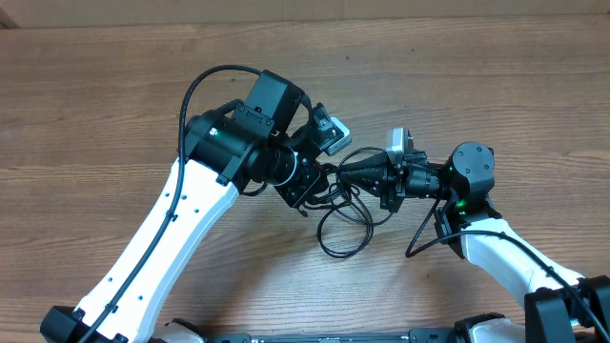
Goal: Untangle cables
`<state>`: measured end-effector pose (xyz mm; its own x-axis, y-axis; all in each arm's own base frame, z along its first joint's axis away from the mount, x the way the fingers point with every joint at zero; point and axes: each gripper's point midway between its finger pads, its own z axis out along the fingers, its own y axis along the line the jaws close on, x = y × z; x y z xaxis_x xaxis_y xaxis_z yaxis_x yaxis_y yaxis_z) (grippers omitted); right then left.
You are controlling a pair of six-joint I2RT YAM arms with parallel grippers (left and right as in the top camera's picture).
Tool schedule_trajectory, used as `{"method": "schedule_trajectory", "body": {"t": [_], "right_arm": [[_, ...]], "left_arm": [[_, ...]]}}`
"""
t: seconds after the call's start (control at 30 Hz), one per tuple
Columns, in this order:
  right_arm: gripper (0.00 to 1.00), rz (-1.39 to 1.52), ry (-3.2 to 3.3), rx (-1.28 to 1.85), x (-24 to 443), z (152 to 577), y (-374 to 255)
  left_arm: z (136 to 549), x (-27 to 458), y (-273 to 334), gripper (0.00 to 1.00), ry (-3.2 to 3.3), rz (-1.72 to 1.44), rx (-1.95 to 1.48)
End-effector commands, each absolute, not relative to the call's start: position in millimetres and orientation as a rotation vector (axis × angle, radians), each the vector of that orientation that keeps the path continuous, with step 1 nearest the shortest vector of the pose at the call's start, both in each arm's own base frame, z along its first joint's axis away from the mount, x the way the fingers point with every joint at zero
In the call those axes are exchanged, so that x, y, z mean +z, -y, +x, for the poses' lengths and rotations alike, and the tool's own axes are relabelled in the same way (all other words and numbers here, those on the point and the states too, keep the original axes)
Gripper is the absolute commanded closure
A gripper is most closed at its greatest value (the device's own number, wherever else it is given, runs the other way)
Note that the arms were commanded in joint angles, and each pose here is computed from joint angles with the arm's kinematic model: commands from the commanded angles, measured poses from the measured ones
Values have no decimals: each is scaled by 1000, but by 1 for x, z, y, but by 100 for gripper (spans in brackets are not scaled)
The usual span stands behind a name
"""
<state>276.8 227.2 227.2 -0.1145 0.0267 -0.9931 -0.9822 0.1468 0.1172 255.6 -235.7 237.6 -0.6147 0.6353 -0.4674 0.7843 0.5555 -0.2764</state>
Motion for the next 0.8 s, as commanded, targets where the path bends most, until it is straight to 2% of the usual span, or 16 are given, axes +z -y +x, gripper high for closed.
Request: {"method": "schedule_trajectory", "body": {"t": [0.0,0.27,0.3,0.37,0.77], "right_arm": [[96,-1033,-1345,1201,231,277,-229],[96,-1012,-1382,1210,226,279,-228],[96,-1013,-1382,1210,226,279,-228],[96,-1012,-1385,1212,225,279,-228],[96,-1011,-1388,1214,225,279,-228]], "left_arm": [[251,247,239,75,-2447,1175,-701],[251,247,239,77,-2447,1175,-699],[251,246,239,80,-2448,1174,-695],[251,246,238,95,-2450,1173,-690],[262,246,227,96,-2503,1051,-694]]}}
